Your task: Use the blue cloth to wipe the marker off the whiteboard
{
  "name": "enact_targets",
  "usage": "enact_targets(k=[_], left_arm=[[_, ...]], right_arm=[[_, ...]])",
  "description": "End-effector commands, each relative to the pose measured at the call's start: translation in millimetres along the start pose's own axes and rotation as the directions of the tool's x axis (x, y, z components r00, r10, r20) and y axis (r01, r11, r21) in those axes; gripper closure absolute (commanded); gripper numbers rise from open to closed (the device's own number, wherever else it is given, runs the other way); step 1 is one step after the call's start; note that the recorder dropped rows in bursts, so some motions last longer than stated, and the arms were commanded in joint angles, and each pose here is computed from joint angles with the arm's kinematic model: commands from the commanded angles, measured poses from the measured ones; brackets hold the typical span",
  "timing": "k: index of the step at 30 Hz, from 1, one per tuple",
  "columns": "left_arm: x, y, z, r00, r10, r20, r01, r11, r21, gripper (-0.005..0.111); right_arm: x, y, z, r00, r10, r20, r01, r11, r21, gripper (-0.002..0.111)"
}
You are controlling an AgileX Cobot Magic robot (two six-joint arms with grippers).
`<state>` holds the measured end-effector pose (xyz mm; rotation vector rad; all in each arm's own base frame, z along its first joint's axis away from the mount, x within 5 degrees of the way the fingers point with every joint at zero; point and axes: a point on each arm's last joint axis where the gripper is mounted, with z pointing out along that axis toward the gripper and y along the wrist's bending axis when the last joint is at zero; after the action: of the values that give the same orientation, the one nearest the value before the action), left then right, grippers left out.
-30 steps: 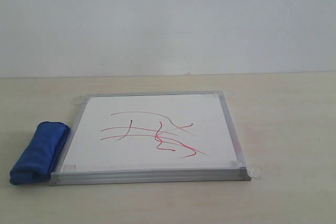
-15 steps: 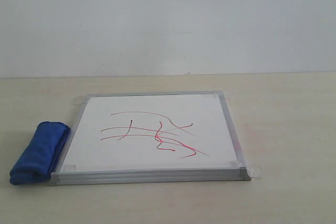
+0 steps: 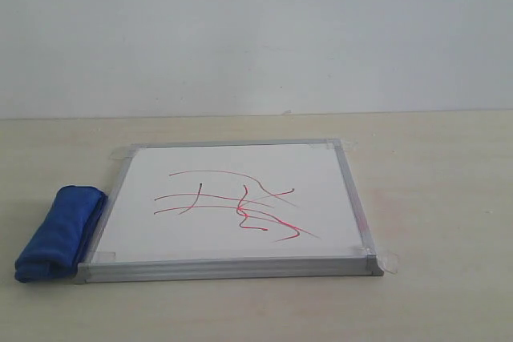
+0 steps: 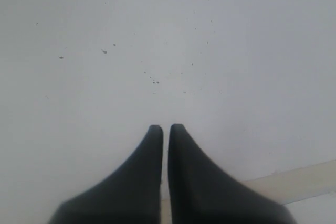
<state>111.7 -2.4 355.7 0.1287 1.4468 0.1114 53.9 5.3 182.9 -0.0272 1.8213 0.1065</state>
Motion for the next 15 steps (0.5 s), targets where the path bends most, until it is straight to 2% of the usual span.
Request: enact_targets(k=[1,6,12,15], left_arm=[[4,-0.5,7,0.996,-0.079,-0.037,0.080,0.997,0.003,0.103],[5,-2.7,26,0.968,-0.163,-0.191,0.169,0.985,0.018,0.103],[-11,-2.8,61,0.905,-0.219,-0.366,0.242,0.970,0.019,0.103],[-20,-1.3,79,0.872,-0.173,-0.458,0.208,0.978,0.026,0.103]], right_arm=[[-1,0,0,1.000,-0.005,0.014,0.005,1.000,0.000,0.109],[-1,0,0,1.000,-0.005,0.014,0.005,1.000,0.000,0.109],[-1,0,0,1.000,-0.005,0.014,0.005,1.000,0.000,0.109],[-1,0,0,1.000,-0.005,0.014,0.005,1.000,0.000,0.109]])
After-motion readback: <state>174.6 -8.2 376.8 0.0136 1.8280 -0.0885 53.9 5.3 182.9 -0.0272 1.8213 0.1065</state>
